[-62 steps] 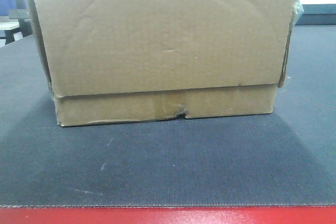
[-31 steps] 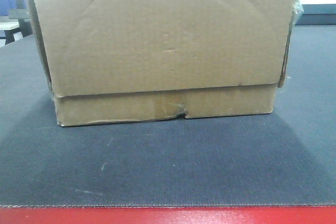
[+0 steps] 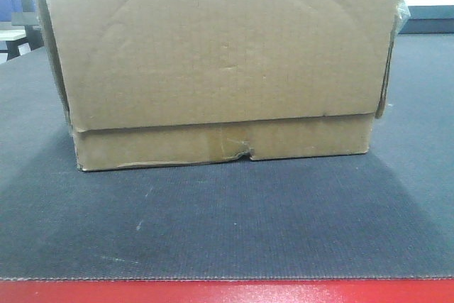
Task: Grab carton from right shelf to conveyor
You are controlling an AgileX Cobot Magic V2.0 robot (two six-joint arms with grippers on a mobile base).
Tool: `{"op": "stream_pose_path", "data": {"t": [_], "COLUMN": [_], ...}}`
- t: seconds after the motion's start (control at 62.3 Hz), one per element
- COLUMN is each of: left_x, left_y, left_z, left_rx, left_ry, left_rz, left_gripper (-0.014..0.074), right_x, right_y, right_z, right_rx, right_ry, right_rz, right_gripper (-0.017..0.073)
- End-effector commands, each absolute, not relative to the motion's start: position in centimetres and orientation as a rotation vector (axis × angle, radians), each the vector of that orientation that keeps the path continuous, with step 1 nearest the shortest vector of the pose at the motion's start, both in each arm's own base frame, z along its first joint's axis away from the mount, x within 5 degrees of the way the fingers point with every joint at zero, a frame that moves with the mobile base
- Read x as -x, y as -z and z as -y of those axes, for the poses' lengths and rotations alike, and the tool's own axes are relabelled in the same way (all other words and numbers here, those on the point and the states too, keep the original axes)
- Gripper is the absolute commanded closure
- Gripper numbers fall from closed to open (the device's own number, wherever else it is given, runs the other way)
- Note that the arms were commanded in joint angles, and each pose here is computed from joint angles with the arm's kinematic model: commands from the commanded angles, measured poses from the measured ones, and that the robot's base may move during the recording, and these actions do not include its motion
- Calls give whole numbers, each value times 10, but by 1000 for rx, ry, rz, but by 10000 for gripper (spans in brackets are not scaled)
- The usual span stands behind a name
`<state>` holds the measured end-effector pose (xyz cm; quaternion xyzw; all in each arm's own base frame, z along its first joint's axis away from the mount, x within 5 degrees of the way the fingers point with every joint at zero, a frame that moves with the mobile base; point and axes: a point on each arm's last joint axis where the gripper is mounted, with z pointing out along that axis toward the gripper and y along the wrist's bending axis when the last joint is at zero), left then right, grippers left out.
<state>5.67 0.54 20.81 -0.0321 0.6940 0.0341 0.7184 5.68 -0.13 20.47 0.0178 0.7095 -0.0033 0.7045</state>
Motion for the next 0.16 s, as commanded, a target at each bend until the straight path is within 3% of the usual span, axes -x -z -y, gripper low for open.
{"op": "stream_pose_path", "data": {"t": [0.0,0.144], "left_x": [-56,-56], "left_y": [-210,-210], "left_z": [-5,-5], "left_rx": [74,74], "left_ry": [-75,-75], "left_rz": [-1515,-1515], "left_gripper": [596,596], "right_x": [-56,-56], "right_y": [-207,-207], "right_z": [2,2], "right_rx": [-43,-43], "right_ry": [17,17], "right_rz": [-1549,-1549], "right_gripper": [628,628]}}
